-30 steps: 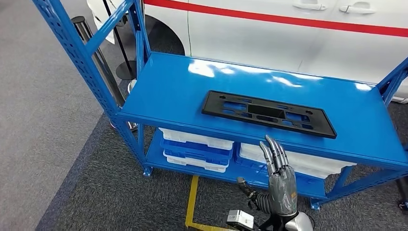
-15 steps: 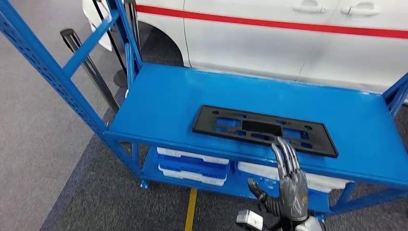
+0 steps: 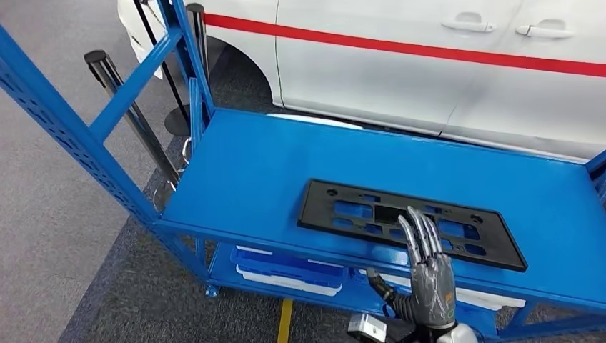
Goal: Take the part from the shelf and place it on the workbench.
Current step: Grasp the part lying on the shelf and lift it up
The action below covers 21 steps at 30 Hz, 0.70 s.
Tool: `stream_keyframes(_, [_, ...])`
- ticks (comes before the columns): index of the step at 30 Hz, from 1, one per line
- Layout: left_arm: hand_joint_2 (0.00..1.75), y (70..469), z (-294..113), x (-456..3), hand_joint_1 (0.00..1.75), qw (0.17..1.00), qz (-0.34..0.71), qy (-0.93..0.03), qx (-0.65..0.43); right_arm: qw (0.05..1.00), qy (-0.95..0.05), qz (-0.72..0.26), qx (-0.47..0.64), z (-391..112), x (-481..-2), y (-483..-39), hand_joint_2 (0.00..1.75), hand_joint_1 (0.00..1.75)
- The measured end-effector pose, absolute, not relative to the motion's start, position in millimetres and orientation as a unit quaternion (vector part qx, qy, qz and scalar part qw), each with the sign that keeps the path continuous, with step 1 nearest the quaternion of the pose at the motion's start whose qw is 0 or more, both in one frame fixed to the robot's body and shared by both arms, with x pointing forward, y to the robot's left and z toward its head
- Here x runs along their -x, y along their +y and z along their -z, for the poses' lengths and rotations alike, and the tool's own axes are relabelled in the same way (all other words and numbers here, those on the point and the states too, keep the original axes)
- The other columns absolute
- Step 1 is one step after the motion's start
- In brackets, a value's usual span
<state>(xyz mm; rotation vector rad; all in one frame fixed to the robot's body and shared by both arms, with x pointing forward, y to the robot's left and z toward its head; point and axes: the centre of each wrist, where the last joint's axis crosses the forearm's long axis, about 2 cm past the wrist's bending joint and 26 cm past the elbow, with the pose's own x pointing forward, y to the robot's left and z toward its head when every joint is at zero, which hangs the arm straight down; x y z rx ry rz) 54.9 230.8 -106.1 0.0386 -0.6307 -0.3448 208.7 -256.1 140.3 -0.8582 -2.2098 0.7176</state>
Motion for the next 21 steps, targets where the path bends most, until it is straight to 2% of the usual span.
stream_keyframes(13, [0.0,228,105,-58,0.0,0.936,0.171,-0.303,-0.059,0.363,-0.818,-0.321,0.31,-133,-207,-264,1.75,0.0])
stream_keyframes(21, [0.0,229,105,-61,0.0,0.936,0.177,-0.299,-0.063,0.415,-0.756,-0.452,0.229,-126,-213,-298,1.75,0.0])
